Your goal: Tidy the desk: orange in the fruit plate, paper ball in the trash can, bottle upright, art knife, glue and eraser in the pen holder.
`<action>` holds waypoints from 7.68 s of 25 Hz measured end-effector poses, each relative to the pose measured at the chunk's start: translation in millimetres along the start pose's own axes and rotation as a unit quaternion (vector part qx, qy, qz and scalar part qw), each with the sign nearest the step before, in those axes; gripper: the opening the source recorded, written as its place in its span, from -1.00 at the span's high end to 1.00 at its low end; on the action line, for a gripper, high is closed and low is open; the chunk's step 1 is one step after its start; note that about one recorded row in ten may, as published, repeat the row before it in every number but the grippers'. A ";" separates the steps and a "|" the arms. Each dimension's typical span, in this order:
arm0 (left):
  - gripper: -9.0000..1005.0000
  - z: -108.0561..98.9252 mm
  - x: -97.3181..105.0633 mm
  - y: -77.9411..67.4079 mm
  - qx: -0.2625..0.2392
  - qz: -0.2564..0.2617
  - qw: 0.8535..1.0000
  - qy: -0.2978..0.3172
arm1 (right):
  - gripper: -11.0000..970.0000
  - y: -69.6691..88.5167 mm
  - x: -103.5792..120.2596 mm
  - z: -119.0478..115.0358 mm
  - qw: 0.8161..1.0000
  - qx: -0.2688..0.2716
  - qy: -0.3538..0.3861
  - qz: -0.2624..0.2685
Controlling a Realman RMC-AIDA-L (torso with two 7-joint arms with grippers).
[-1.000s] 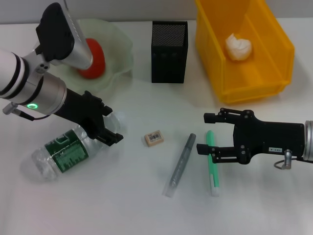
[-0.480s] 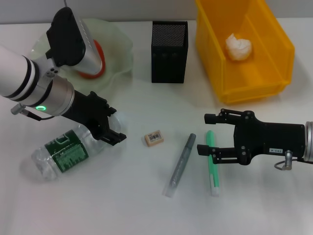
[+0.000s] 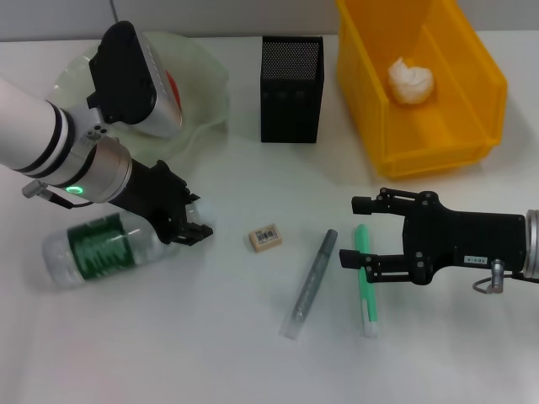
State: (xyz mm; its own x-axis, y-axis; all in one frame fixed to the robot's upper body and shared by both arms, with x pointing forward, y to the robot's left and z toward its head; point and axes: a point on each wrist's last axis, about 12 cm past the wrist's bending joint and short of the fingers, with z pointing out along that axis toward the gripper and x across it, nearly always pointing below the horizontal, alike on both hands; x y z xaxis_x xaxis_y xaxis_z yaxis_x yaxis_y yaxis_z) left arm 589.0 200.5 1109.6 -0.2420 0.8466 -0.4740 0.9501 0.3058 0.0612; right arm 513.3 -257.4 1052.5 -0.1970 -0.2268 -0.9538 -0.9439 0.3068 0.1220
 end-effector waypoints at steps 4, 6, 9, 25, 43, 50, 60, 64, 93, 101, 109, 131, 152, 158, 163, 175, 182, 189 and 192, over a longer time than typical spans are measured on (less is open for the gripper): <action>-0.01 1.6 -0.7 1.2 -0.002 0.002 1.000 0.004 | -0.68 0.2 0.1 -0.2 1.000 0.000 -0.001 0.001; 0.03 1.2 -1.2 1.5 -0.003 0.003 1.000 0.004 | -0.68 0.2 0.0 -0.3 1.000 0.001 -0.002 0.001; 0.10 0.9 -1.8 2.3 -0.003 0.004 1.000 0.004 | -0.68 0.1 -0.2 -0.5 1.000 0.002 -0.003 0.001; 0.10 -39.1 0.3 2.1 0.006 -0.029 0.993 -0.116 | -0.68 0.5 0.1 -0.7 1.000 0.001 -0.003 0.002; 0.10 -78.3 41.9 -1.9 0.007 -0.040 0.965 -0.259 | -0.68 -0.2 -1.7 0.9 1.000 -0.004 -0.002 0.000; 0.10 -83.3 51.8 -5.5 0.002 -0.045 0.959 -0.279 | -0.68 0.8 -1.4 3.1 1.000 -0.008 -0.004 0.003; 0.11 -91.5 68.4 -11.0 -0.010 -0.044 0.951 -0.305 | -0.68 3.8 -1.6 4.4 1.000 -0.016 -0.010 0.005; 0.11 -96.8 78.5 -14.9 -0.021 -0.045 0.944 -0.325 | -0.68 4.7 -1.5 4.9 1.000 -0.018 -0.012 0.005; 0.11 -113.0 131.0 -18.7 -0.095 -0.112 0.925 -0.352 | -0.68 8.9 2.2 6.9 1.000 -0.024 -0.015 0.002; 0.11 -107.4 137.2 -17.0 -0.115 -0.129 0.913 -0.370 | -0.68 7.9 1.3 6.5 1.000 -0.023 -0.014 -0.001; 0.11 -99.9 140.6 -13.2 -0.127 -0.148 0.911 -0.363 | -0.68 6.7 0.7 5.4 1.000 -0.021 -0.013 -0.003; 0.10 -93.3 142.6 -14.1 -0.131 -0.141 0.913 -0.360 | -0.68 6.5 0.7 5.4 1.000 -0.024 -0.008 -0.006; 0.11 -93.4 141.3 -14.3 -0.129 -0.135 0.914 -0.361 | -0.68 6.4 1.2 6.1 1.000 -0.022 -0.007 -0.005; 0.09 -93.5 140.7 -14.1 -0.128 -0.134 0.914 -0.361 | -0.68 6.6 1.4 6.2 1.000 -0.022 -0.008 -0.005; 0.06 -93.3 141.5 -14.2 -0.131 -0.136 0.913 -0.361 | -0.67 6.7 1.5 6.2 1.000 -0.022 -0.008 -0.005; -0.46 -93.5 141.8 -14.8 -0.131 -0.137 0.912 -0.363 | -0.67 7.3 2.3 5.8 1.000 -0.022 -0.008 -0.003; -0.57 -98.3 139.6 -13.3 -0.137 -0.144 0.901 -0.387 | -0.66 7.6 2.8 5.3 1.000 -0.022 -0.008 -0.002; -0.57 -119.9 127.5 -19.9 -0.099 -0.145 0.847 -0.502 | -0.66 7.2 2.5 5.3 1.000 -0.021 -0.007 -0.004; -0.57 -123.9 122.6 -28.7 -0.049 -0.130 0.829 -0.541 | -0.66 6.3 1.7 5.2 1.000 -0.020 -0.008 -0.004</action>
State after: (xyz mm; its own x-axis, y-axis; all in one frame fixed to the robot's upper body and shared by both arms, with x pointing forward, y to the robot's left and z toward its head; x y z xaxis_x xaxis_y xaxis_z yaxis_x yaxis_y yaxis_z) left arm 507.7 349.4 1158.6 -0.0685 -0.1242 -0.9899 0.8601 0.4954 -0.1217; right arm 508.5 -251.0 1050.2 -0.1851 -0.2146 -0.9590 -0.9553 0.2681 0.1244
